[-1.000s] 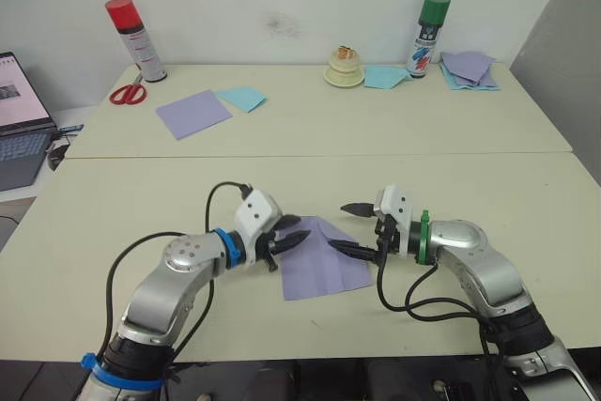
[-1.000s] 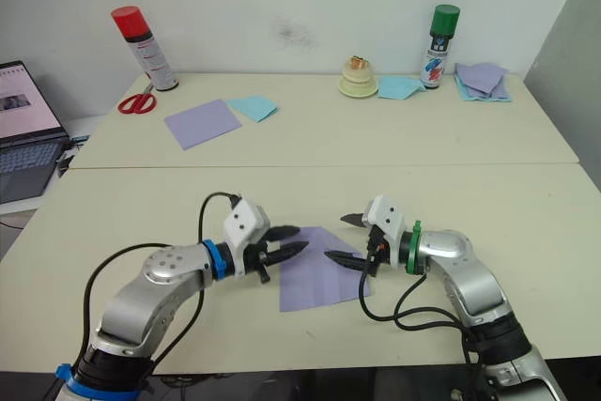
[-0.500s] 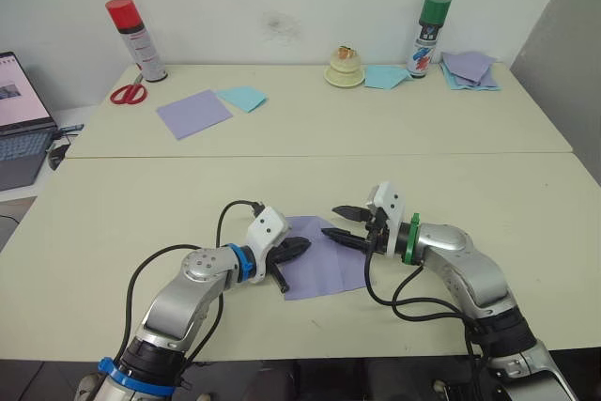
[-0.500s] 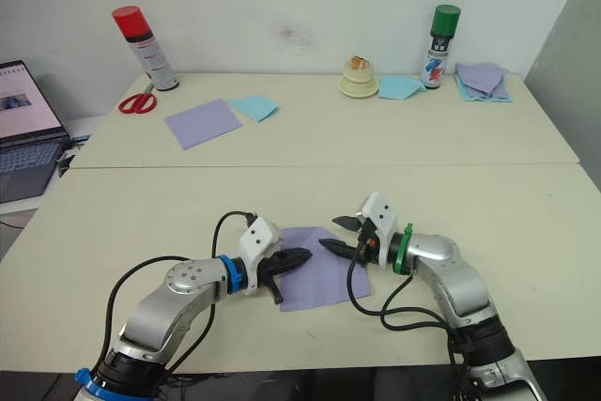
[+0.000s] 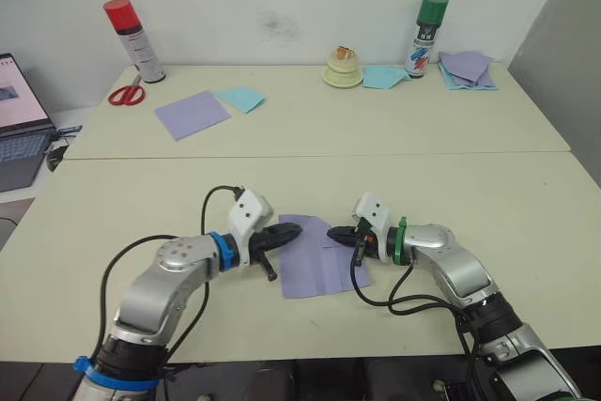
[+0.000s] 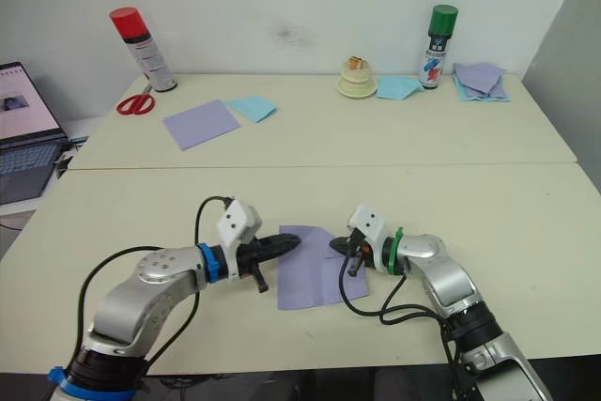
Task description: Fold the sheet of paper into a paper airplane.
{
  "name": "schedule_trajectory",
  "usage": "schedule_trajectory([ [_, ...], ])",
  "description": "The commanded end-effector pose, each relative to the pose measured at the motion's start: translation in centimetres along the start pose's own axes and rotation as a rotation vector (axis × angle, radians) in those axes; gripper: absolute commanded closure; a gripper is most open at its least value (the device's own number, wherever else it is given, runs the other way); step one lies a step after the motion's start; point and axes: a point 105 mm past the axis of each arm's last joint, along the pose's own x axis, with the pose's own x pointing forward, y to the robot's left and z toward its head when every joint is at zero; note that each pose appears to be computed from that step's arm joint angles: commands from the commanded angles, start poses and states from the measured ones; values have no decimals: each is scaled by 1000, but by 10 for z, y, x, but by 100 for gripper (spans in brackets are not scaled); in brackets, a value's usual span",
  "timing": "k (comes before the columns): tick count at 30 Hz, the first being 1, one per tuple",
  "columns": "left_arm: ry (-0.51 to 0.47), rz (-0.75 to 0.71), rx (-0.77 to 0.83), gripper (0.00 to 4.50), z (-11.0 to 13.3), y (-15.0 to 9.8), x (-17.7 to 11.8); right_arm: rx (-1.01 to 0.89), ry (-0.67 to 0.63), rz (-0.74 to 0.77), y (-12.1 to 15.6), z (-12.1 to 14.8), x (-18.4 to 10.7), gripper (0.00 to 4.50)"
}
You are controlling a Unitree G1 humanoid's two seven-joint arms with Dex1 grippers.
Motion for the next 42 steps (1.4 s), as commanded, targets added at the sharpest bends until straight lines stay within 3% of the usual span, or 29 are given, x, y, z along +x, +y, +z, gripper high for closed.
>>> schedule_trajectory([
  [1, -114, 121, -13, 425, 30, 24, -23, -4, 23, 16, 3, -6, 3, 450],
  [4, -171, 208, -162, 347, 28, 36, -35, 0, 17, 22, 6, -7, 2, 450],
  [7, -243, 183, -370, 258, 23, 30, -30, 4, 16, 27, 8, -8, 1, 450],
  [11, -216, 175, -502, 129, 6, 21, -16, -4, 20, 31, 10, -10, 1, 450],
  [18, -78, 194, -479, 129, -26, 13, 16, -4, 19, 6, 7, -11, 2, 450],
  [24, -87, 181, -453, 129, -26, 10, 23, 1, 19, -1, 8, -12, 1, 450],
  [28, -128, 181, -449, 214, -19, 12, 18, 2, 23, -5, 8, -13, 1, 450],
  [35, -130, 175, -410, 449, -15, 11, 13, 6, 23, -6, 7, -13, 3, 450],
  [39, -93, 162, -346, 449, -15, 10, 17, 7, 15, -6, 7, -11, 4, 450],
  [42, -21, 157, -181, 449, -19, 13, 21, -3, 9, -7, 6, -6, 4, 450],
])
